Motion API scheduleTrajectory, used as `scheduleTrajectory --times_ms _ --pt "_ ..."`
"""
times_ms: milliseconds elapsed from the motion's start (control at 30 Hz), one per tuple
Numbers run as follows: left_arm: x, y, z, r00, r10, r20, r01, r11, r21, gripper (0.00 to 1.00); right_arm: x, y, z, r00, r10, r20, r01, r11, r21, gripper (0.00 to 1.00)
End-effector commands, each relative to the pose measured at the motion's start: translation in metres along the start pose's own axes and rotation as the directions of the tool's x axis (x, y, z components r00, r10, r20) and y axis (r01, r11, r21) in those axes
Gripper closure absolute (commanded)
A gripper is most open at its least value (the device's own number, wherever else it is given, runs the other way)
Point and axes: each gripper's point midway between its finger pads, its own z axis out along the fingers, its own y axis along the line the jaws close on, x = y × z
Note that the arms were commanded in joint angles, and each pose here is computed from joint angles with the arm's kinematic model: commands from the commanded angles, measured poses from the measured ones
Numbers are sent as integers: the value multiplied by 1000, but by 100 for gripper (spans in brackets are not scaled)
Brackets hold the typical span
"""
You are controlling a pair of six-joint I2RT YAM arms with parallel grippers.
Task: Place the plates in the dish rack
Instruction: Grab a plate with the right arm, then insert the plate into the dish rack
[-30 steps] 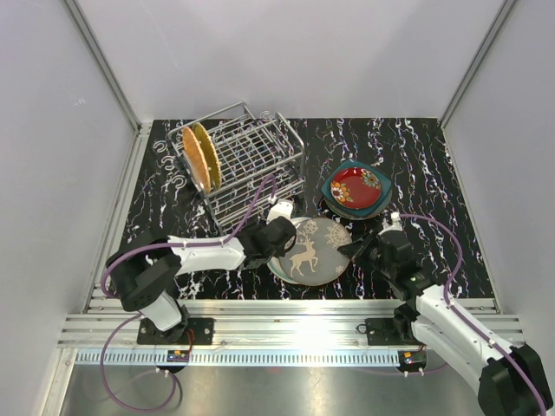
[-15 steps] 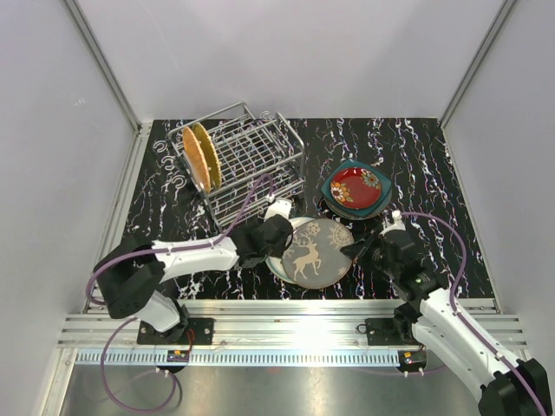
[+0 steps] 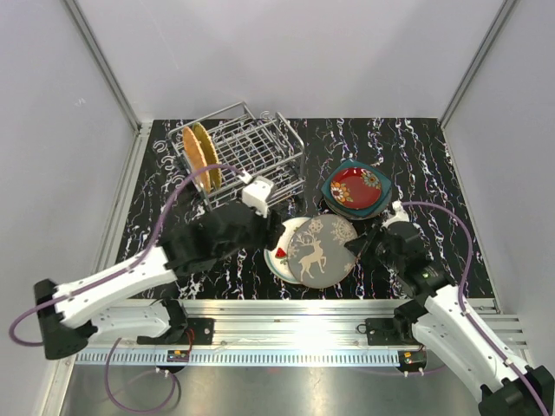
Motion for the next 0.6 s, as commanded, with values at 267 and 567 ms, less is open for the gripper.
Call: scheduleTrajectory --times_ms 267,567 --pt "-111 12 -92 959 134 251 -137 991 -9 27 -107 117 -60 944 -132 304 209 948 -238 100" --pt "-201 39 -99 937 95 338 -46 987 -151 22 -164 175 -100 876 -191 443 332 905 -267 100"
